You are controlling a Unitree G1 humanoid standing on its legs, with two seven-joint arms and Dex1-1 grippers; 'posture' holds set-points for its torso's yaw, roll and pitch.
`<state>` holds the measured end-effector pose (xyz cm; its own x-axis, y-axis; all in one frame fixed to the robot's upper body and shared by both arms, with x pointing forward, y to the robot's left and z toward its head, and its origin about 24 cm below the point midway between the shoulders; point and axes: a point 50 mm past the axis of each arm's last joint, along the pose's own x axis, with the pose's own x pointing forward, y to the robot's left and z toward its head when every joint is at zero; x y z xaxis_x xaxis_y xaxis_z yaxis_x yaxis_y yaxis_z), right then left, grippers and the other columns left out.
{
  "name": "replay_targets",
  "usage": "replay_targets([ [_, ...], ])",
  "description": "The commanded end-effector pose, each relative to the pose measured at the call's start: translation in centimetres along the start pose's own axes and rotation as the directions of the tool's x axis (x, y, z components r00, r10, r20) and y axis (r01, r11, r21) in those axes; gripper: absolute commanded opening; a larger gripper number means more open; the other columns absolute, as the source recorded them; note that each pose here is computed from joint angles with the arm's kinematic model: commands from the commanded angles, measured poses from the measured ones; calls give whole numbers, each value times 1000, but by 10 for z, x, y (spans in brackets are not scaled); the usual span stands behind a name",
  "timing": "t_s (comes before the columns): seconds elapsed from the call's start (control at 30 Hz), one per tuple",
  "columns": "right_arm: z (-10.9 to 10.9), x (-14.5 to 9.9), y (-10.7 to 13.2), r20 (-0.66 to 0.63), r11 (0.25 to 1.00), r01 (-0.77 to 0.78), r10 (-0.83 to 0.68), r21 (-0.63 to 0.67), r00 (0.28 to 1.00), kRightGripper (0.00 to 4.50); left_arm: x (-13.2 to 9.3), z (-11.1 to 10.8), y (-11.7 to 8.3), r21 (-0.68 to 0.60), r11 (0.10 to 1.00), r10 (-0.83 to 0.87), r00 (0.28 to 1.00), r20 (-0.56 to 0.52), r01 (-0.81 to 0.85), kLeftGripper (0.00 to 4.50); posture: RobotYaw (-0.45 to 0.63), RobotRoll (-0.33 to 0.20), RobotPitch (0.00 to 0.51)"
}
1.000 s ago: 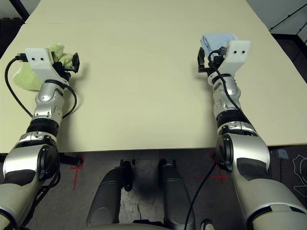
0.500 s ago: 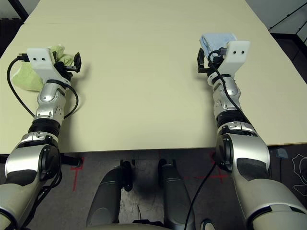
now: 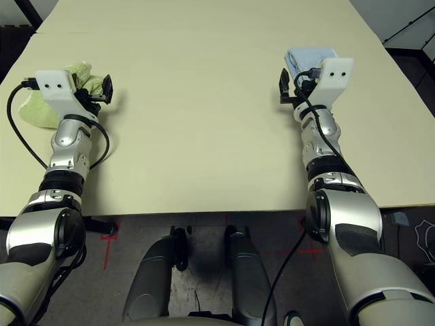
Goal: Fold the towel and set it aside.
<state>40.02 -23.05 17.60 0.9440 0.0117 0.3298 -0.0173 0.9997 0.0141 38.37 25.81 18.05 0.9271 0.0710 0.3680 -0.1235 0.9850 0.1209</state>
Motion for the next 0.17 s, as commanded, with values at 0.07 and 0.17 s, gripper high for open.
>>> replay_targets([
  [0.07, 0, 1, 1, -8, 1000, 3, -3, -1, 1000, 4500, -3, -4, 2, 7, 1000, 6, 1000, -11, -6, 4481, -14, 0, 229],
  [0.17, -1, 0, 1, -5, 1000, 2, -2, 1, 1000, 4500, -4, -6, 3, 9, 1000, 2, 1000, -22, -2, 4481, -22, 0, 230],
])
